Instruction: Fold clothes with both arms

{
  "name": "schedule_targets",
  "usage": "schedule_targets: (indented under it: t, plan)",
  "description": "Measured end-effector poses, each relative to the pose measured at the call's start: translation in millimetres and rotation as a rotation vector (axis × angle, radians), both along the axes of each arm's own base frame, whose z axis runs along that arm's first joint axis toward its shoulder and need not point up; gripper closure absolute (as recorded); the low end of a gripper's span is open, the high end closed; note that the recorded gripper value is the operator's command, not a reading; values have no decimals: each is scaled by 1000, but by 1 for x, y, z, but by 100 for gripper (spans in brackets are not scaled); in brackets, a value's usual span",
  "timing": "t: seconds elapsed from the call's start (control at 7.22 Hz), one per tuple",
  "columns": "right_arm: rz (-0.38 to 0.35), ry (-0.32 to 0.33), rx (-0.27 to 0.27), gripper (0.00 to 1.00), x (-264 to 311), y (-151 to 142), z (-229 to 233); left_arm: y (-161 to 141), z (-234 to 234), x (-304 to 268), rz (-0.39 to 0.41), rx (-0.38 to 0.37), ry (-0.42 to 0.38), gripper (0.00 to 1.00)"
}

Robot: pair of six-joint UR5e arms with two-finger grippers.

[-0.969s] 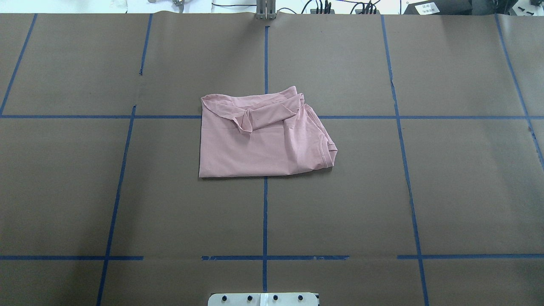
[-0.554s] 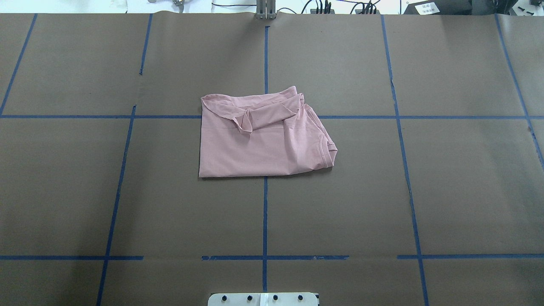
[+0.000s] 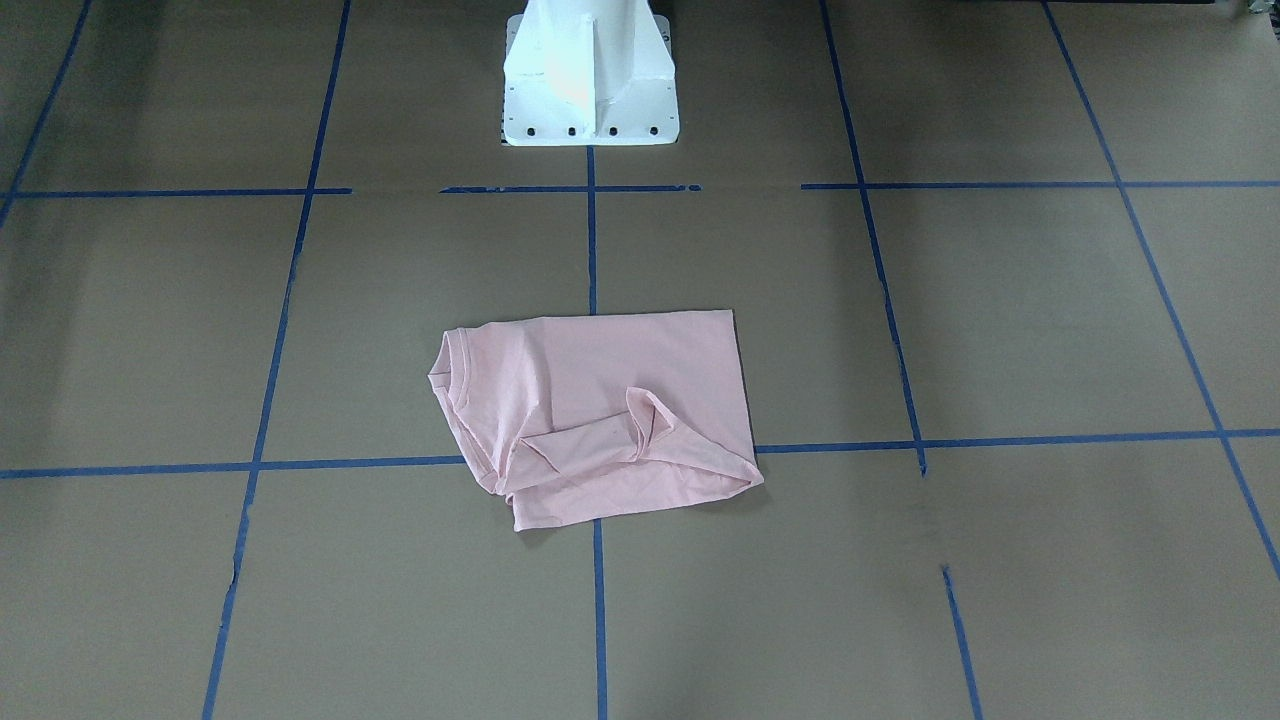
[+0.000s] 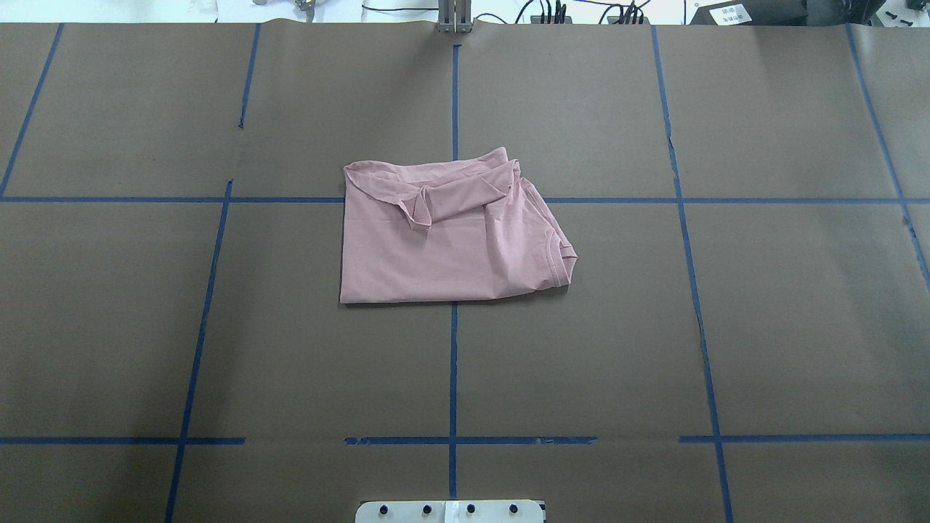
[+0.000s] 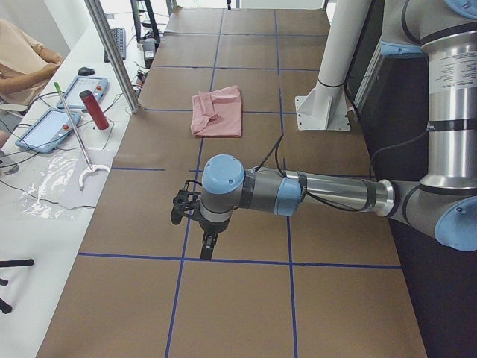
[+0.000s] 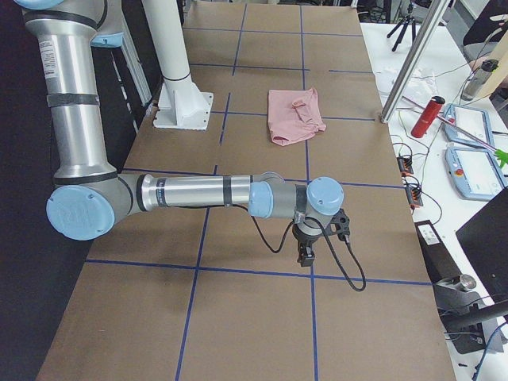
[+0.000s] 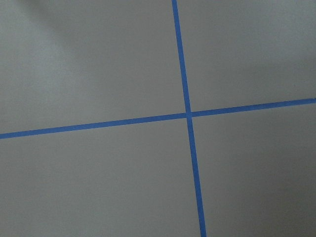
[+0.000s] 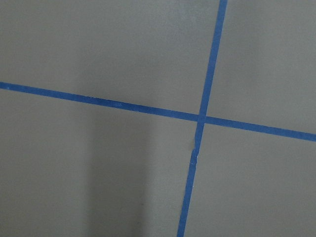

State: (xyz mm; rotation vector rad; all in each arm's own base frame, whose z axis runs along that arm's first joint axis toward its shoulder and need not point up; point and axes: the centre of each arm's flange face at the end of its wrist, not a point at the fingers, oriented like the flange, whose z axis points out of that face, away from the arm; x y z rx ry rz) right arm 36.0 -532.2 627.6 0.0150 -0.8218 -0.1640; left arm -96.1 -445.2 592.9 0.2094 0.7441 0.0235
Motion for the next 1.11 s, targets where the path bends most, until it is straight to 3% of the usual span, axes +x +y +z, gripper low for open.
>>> schedule_targets:
  t: [0.42, 1.11]
  plan:
    - [-1, 5, 8, 0, 0, -3, -3, 5, 7, 23, 23, -41, 12, 0]
    - [0, -7, 98, 0, 0, -3, -35, 11, -12, 30, 39, -7, 86, 0]
